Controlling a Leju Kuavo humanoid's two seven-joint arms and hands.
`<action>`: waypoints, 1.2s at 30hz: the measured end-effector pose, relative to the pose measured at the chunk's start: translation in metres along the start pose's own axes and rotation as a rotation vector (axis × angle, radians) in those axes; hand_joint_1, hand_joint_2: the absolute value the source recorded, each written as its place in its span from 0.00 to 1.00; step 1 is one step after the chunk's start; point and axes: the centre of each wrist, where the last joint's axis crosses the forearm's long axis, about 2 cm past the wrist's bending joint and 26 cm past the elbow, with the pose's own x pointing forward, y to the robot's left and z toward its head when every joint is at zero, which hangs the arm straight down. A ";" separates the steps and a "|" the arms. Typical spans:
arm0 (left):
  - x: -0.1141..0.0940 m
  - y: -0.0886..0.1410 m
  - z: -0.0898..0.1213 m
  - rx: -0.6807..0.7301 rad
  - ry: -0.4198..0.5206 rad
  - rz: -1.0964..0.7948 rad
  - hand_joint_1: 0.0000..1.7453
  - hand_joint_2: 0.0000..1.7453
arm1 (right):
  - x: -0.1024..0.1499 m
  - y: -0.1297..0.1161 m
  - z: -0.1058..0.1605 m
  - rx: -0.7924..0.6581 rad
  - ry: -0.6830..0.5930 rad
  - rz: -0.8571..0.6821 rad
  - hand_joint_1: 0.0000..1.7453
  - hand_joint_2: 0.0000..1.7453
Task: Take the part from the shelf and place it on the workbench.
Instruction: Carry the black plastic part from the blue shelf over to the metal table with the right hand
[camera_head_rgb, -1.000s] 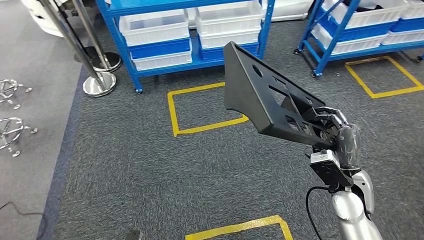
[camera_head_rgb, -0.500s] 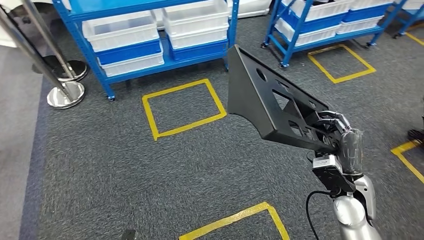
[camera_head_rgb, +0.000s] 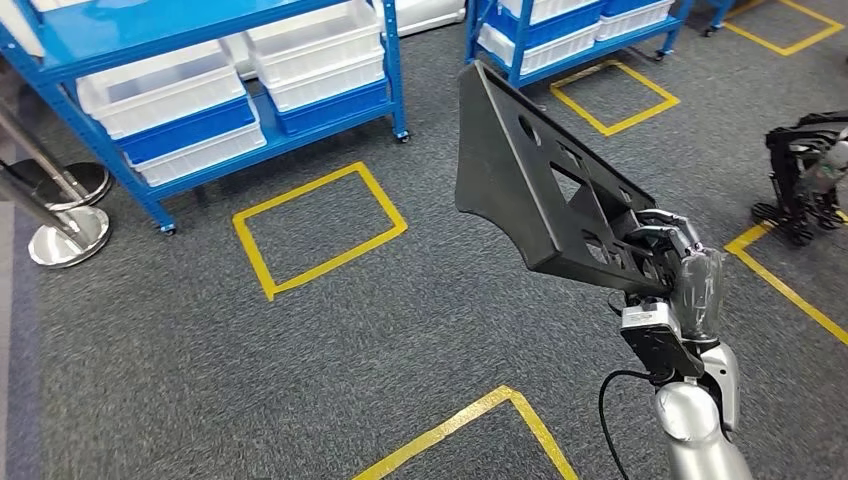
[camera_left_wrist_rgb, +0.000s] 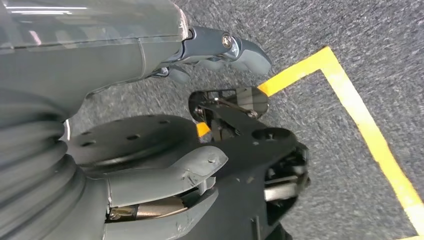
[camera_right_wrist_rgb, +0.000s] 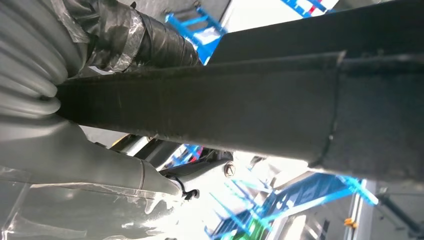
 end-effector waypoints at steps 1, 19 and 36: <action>0.000 0.000 0.000 0.000 -0.001 -0.002 0.00 1.00 | 0.000 0.000 0.001 -0.002 0.001 0.000 1.00 0.00; 0.000 0.003 0.000 0.013 -0.005 -0.021 0.00 1.00 | 0.002 -0.004 -0.004 -0.027 -0.001 0.016 1.00 0.00; 0.000 0.004 0.000 0.014 -0.005 -0.049 0.00 1.00 | -0.011 -0.023 -0.029 0.031 -0.015 0.189 1.00 0.00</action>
